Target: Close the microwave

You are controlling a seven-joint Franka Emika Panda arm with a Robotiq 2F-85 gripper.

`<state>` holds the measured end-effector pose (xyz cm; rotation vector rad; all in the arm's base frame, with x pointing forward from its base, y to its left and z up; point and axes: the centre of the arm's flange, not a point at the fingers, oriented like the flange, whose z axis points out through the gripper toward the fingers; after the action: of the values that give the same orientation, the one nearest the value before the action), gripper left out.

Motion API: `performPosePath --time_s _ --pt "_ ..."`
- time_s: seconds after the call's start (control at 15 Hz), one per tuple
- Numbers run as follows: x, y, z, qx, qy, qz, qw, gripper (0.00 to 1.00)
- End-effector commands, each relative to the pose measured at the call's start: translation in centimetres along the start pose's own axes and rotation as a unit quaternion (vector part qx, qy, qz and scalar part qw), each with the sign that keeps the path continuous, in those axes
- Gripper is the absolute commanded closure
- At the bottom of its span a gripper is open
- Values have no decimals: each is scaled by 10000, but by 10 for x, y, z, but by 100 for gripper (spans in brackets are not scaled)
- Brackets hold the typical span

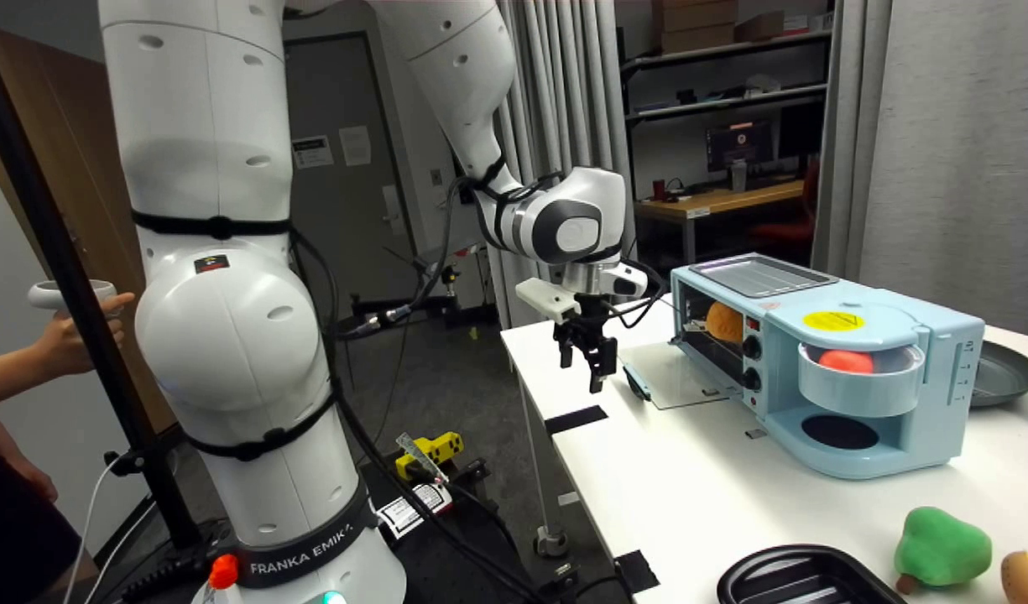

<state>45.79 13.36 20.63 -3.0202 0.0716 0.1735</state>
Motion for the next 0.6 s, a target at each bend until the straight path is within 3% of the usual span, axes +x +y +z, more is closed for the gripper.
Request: performPosePath --time_s 0.0,0.27,0.53 --pt "13 -14 20 198 181 409 9988 0" --pt "25 -19 35 400 259 760 9960 0" --pt "43 -20 45 346 401 973 9938 0"
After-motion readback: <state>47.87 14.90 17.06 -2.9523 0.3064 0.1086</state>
